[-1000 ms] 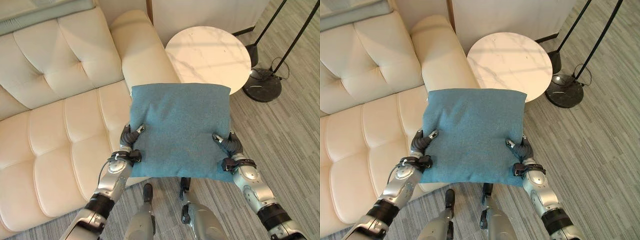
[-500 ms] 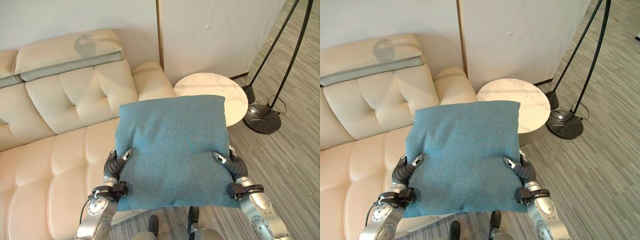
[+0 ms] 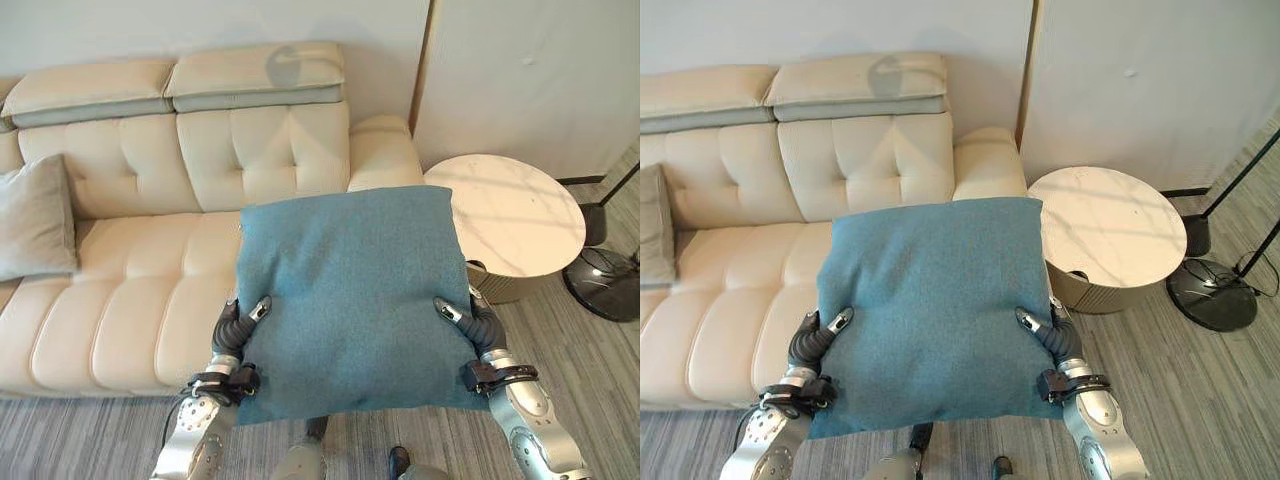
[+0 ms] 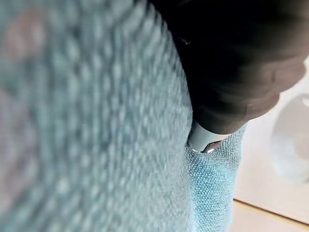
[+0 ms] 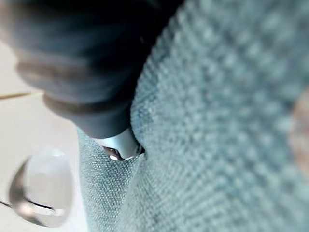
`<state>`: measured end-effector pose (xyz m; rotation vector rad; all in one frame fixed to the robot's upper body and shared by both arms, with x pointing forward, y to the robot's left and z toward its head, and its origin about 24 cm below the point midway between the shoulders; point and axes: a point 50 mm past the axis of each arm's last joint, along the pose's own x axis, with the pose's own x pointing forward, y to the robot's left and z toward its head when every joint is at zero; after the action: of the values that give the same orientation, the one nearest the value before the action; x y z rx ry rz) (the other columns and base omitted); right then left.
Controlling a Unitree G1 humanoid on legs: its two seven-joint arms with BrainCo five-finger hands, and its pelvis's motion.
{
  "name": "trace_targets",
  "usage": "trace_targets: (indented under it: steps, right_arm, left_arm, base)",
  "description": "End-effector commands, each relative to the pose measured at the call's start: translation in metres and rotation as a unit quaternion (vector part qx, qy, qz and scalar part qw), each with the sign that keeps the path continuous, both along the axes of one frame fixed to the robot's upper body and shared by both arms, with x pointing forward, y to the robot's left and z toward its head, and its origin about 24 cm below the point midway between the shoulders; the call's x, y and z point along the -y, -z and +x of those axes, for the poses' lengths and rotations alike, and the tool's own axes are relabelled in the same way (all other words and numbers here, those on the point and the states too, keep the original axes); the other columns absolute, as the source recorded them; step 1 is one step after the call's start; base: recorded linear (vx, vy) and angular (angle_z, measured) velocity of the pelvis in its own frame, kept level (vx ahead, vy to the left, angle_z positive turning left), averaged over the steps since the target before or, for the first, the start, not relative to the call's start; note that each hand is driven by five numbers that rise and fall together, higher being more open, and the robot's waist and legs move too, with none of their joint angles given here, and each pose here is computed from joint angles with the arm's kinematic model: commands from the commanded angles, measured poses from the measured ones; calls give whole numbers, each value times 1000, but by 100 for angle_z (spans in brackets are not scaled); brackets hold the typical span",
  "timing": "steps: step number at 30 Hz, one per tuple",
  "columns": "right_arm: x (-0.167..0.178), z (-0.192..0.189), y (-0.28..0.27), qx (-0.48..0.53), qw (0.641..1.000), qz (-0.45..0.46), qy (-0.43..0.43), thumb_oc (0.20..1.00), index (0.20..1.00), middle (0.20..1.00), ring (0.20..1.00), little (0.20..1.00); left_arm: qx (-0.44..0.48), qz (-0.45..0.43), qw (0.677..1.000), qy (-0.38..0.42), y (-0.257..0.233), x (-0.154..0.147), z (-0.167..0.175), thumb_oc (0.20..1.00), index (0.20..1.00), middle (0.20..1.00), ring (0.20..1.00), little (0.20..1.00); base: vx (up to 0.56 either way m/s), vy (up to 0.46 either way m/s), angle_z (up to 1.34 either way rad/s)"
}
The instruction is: Pick up all the scattered cushions and arrange them neatly on the sofa.
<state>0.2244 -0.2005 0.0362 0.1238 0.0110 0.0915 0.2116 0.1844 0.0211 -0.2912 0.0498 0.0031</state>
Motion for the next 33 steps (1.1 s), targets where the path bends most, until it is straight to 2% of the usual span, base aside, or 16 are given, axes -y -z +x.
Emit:
trace_targets:
  steps: [1,7,10,33]
  right_arm:
    - [-16,14,-50,139,990,19,-20,200,200,200,200,200]
    - [-11,6,-46,131,991,30,-16,200,200,200,200,200]
    - [-12,7,-44,125,992,31,-16,200,200,200,200,200]
    - [-31,9,-42,121,990,28,-63,200,200,200,200,200]
  left_arm:
    - [184,10,979,85,-69,26,30,200,200,200,200,200]
    - [178,12,977,119,-66,32,29,200,200,200,200,200]
    - [171,19,979,111,-64,27,27,200,200,200,200,200]
    - [161,65,981,89,-62,7,18,200,200,200,200,200]
  base:
    - [-207,-30,99]
    - [-75,33,102]
    - [43,85,63]
    - [100,132,5]
